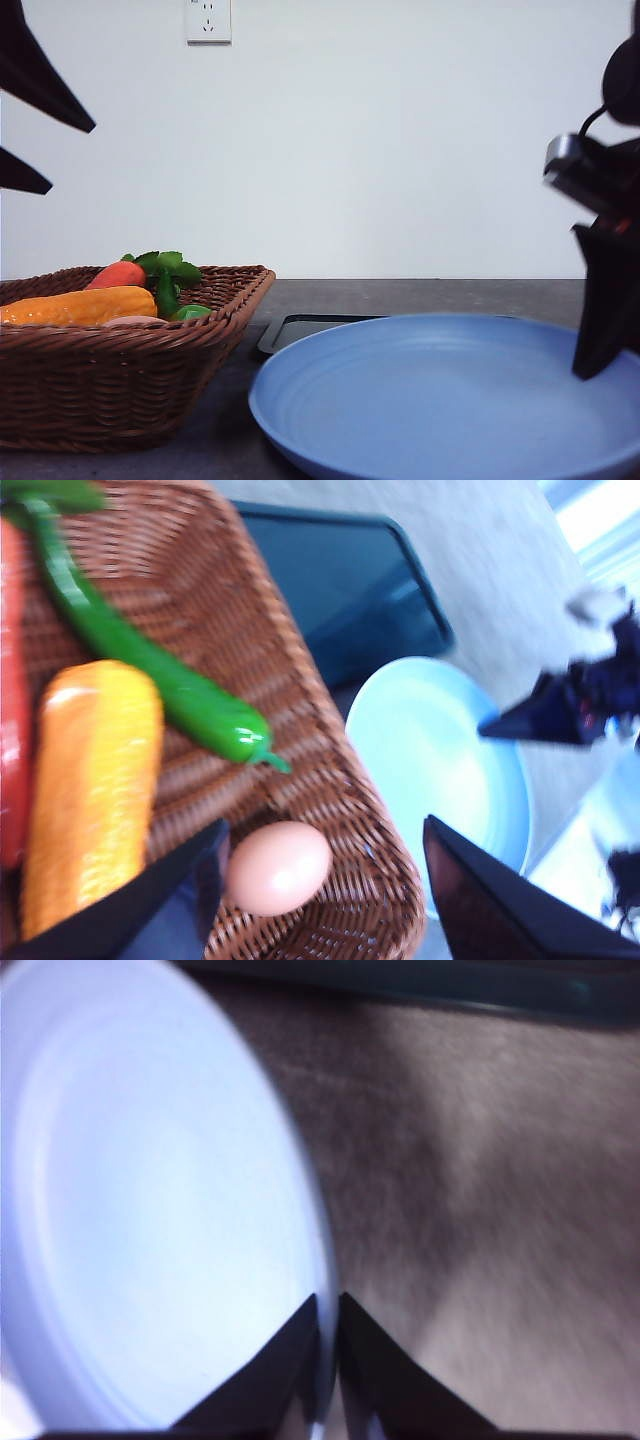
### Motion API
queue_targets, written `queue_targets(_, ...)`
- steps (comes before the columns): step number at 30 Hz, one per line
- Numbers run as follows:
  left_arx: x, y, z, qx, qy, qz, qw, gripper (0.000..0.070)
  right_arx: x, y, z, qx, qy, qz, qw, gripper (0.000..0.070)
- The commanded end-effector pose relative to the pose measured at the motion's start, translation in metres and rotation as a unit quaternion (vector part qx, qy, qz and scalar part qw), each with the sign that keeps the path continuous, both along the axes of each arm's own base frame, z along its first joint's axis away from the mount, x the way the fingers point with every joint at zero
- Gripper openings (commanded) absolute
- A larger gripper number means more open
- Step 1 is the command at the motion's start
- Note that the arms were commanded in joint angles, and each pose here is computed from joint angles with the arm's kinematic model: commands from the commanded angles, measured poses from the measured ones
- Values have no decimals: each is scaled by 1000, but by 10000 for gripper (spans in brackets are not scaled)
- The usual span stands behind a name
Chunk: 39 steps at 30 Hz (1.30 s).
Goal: Transfer egg from basket to plate and serve
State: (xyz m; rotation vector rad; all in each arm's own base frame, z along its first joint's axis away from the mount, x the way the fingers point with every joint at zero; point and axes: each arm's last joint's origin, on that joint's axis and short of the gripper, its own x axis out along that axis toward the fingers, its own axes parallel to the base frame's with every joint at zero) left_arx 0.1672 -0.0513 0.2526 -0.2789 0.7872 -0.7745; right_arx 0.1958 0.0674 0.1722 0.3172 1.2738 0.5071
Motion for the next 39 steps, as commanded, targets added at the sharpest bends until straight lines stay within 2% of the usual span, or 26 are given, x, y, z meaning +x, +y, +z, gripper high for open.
queue_targets(1, 2, -6, 11, 41, -60, -41, 997, 409, -2, -2, 6, 2, -10, -1, 1000, 0)
queue_targets(6, 0, -27, 27, 133, -118, -92, 980, 409, -14, -11, 26, 12, -50, -16, 999, 0)
queue_targets(10, 4, -47, 30, 195, -122, -133, 964, 408, -21, -18, 40, 21, -92, -29, 995, 0)
queue_targets(12, 5, -58, 28, 231, -119, -162, 952, 408, -25, -20, 47, 24, -111, -35, 993, 0)
queue_targets(16, 10, -81, 21, 262, -103, -230, 932, 408, -32, -26, 56, 28, -141, -47, 988, 0)
queue_targets(22, 24, -109, -1, 311, -72, -270, 908, 407, -38, -31, 64, 31, -167, -59, 984, 0)
queue_targets(28, 35, -125, -26, 340, -47, -317, 884, 406, -40, -32, 66, 32, -175, -61, 982, 0)
queue_targets(32, 39, -128, -38, 350, -27, -331, 876, 402, -40, -32, 66, 32, -175, -61, 982, 0)
queue_targets(39, 46, -134, -50, 353, -26, -337, 872, 387, -40, -32, 66, 32, -176, -60, 982, 0)
